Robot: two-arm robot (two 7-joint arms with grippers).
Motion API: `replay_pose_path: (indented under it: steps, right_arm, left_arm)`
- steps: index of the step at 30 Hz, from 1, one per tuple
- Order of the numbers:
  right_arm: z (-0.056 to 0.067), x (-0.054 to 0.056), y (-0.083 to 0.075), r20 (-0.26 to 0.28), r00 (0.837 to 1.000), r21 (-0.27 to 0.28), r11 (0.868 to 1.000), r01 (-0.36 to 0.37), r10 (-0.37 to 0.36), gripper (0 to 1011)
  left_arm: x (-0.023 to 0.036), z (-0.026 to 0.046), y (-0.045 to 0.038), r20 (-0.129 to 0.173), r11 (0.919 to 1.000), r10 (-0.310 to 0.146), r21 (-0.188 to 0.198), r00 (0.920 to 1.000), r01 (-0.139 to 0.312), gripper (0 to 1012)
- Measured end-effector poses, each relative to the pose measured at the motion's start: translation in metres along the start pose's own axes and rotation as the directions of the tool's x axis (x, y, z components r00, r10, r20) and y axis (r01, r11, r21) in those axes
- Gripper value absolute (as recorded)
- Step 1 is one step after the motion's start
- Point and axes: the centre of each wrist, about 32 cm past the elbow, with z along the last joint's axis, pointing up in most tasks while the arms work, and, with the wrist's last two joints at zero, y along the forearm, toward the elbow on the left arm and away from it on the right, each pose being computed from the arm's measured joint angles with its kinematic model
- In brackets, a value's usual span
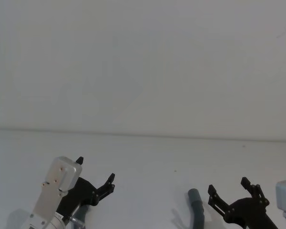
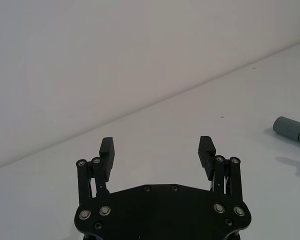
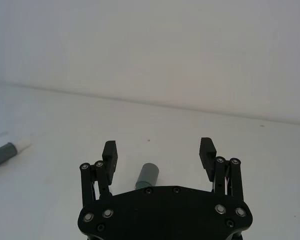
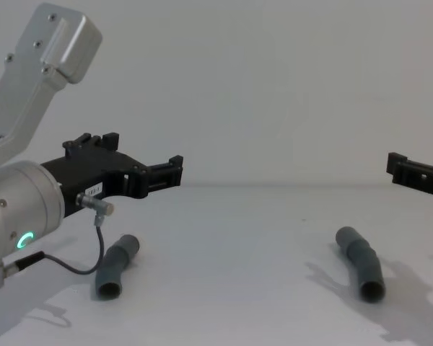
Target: Use both hands to pick up one end of the pipe from the table, align the ends, and insert them.
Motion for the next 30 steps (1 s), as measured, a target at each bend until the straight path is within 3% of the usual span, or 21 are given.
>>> replay_pose_path:
  steps: [30]
  right_arm:
    - [0.0, 0.0, 0.0, 0.0, 1.0, 0.0, 1.0, 0.0, 0.0, 1000]
  left_arm:
    - [0.0, 0.0, 0.0, 0.0, 1.0, 0.0, 0.0, 1.0, 0.0, 1002]
